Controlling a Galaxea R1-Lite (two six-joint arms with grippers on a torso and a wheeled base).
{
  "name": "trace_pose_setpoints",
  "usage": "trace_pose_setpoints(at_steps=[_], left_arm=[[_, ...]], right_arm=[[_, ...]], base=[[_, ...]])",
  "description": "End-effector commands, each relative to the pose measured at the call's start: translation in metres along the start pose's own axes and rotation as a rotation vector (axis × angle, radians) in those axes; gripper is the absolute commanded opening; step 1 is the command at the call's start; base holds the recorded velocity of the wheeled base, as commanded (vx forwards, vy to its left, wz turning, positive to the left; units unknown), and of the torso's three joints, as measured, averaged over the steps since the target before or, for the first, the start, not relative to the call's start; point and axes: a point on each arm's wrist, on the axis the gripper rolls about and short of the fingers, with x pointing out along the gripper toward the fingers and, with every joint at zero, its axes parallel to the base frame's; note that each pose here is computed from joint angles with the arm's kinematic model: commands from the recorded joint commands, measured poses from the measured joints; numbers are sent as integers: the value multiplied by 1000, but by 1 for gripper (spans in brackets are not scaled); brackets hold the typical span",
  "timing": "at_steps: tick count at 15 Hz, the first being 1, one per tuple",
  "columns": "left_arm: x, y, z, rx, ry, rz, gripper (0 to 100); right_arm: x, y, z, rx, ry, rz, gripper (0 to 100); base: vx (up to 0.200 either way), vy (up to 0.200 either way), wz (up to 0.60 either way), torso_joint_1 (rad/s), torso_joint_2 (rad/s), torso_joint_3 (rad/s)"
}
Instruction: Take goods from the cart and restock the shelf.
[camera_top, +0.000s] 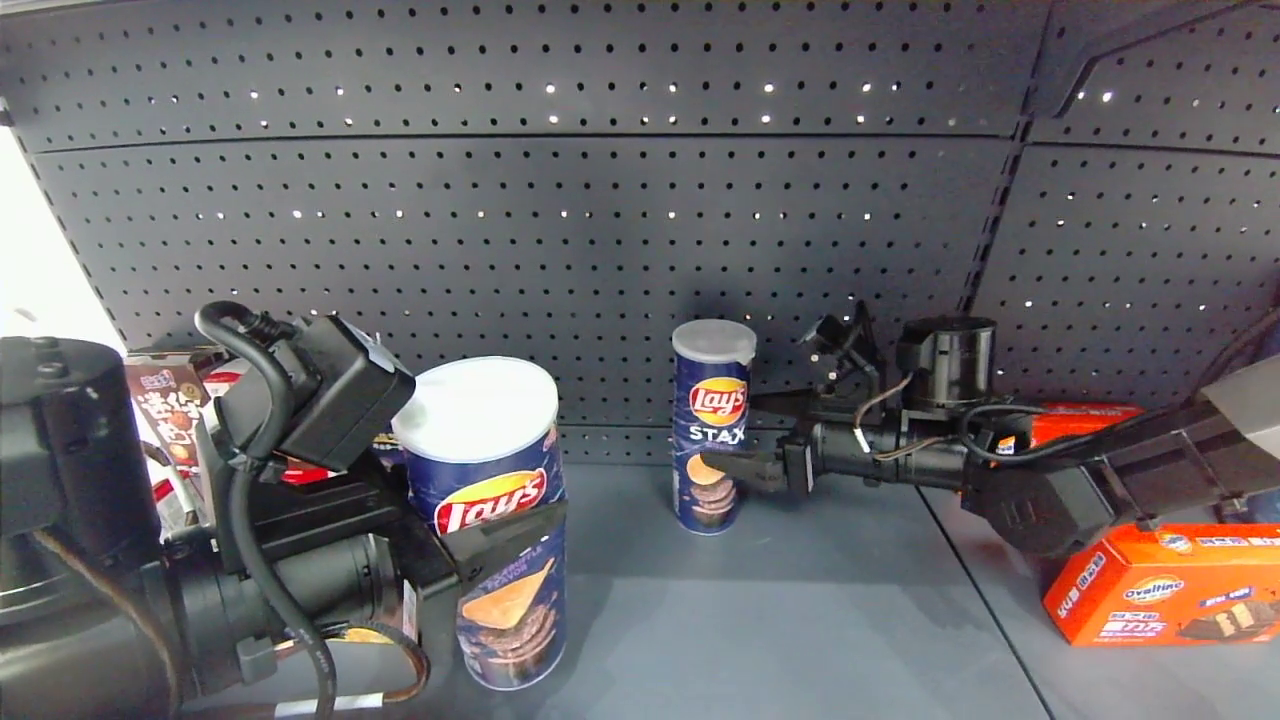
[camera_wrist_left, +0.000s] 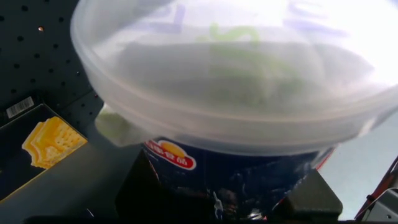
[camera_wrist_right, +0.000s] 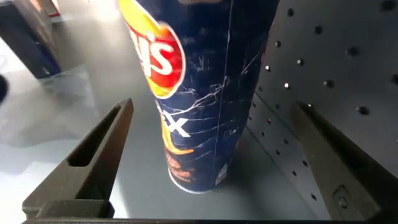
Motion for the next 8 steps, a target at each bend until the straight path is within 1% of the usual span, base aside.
trace_pose_setpoints(at_steps=[1,4,8], left_arm=[[0,0,0,0,1,0,0],[0,0,0,1,1,1,0],[0,0,-1,-1,3,1,0]], right_arm=[[9,1,-11,14,24,14,100],[17,5,-19,23,44,26,100],[27,0,-24,24,48,24,100]], base=[[0,0,0,0,0,0],[0,0,0,0,0,0],[0,0,0,0,0,0]])
